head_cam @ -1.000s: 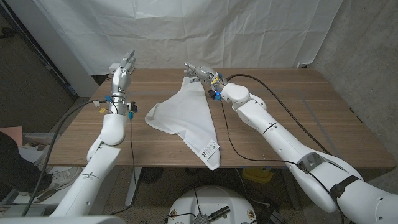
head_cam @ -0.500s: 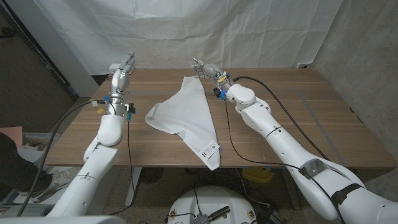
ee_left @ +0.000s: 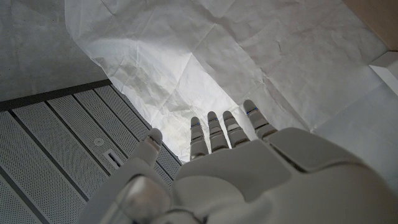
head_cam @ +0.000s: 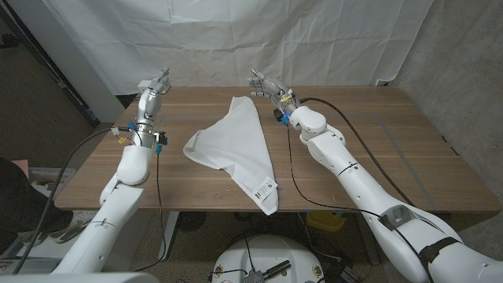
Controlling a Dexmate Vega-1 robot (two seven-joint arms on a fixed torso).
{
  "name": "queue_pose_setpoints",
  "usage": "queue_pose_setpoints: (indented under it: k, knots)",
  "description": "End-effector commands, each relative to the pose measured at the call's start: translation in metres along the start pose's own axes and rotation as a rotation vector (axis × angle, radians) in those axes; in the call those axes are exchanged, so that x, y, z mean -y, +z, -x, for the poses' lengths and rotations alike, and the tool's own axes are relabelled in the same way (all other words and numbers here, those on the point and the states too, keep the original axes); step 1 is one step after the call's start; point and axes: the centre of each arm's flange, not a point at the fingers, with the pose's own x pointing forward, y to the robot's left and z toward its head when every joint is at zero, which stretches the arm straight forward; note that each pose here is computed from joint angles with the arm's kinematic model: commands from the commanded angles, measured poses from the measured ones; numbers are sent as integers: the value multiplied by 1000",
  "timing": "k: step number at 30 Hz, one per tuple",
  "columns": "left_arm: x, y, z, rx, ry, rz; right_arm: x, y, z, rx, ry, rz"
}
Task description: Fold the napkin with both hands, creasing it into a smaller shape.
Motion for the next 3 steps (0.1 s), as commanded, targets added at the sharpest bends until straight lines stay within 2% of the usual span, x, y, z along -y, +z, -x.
queue_pose_setpoints:
  k: [1,3]
  knots:
    - [-8,-11,-1,-20,-18,10,13,-1,7,0,-126,-10]
    - [-9,-14,-2,-20,-25,15,13,1,7,-3,-122,-12]
